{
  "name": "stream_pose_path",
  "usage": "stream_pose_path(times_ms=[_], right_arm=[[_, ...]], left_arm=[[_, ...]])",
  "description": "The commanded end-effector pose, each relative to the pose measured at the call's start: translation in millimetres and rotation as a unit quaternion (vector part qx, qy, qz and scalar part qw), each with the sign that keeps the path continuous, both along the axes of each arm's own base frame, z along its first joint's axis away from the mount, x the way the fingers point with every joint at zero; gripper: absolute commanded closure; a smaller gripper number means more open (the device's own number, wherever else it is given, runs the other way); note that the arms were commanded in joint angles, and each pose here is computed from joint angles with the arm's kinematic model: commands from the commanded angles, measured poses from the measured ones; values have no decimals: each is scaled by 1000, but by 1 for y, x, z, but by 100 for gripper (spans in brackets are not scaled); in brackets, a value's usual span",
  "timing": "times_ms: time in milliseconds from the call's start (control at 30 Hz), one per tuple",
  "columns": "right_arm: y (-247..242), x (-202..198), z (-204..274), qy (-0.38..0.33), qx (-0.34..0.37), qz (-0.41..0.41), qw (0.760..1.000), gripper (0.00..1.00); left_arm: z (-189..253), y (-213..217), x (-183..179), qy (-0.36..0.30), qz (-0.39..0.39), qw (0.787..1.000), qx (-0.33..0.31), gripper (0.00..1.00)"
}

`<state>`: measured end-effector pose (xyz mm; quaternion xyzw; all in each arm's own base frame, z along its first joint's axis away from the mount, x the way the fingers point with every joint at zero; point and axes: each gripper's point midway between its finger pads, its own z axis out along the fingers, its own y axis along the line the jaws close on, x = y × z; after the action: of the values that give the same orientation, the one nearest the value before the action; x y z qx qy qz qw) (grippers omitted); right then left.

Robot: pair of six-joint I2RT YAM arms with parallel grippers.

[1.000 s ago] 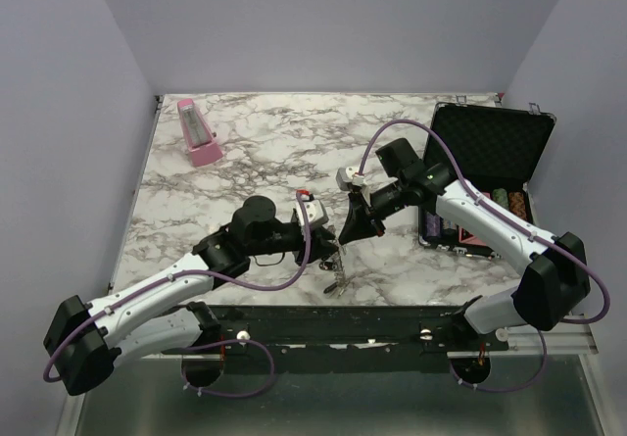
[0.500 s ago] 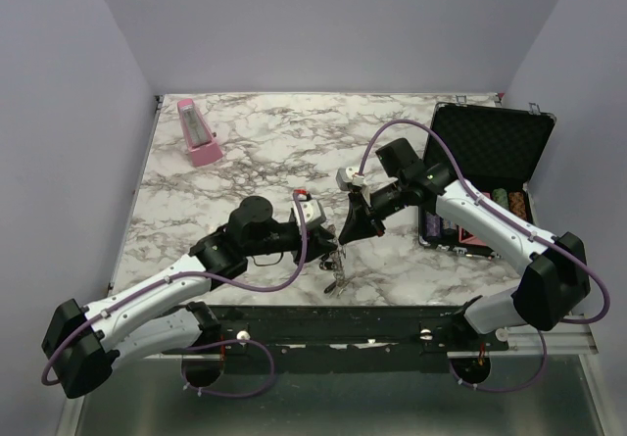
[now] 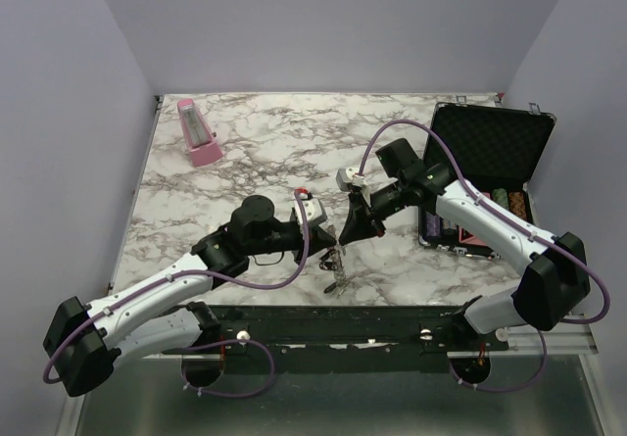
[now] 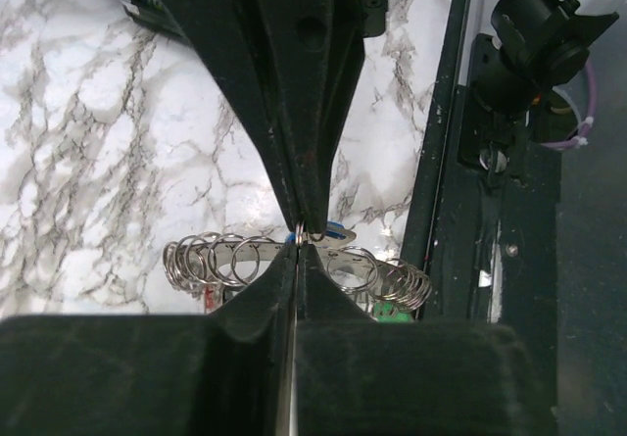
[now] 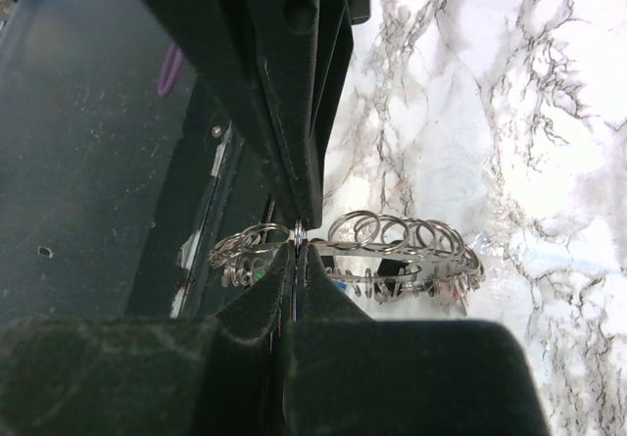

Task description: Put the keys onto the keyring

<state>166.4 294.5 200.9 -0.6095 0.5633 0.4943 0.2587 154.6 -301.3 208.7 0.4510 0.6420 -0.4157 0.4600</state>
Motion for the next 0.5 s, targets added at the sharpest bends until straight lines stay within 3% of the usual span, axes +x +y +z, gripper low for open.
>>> stream_pose_path(times_ms=[0, 233, 367, 467], right_arm=[[3, -5, 11, 7, 18, 16, 1000, 97], [4, -6, 13, 11, 22, 18, 1000, 93], [5, -8, 13, 22, 26, 21, 999, 77], [6, -11, 14, 33, 30, 27, 999, 71]], left_arm=[[12, -3, 4, -6, 0, 1000, -10, 100], [15, -1, 7, 4, 24, 999, -28, 100], [30, 6, 5, 3, 53, 993, -103, 100], [40, 10, 1, 9, 62, 985, -160, 100]])
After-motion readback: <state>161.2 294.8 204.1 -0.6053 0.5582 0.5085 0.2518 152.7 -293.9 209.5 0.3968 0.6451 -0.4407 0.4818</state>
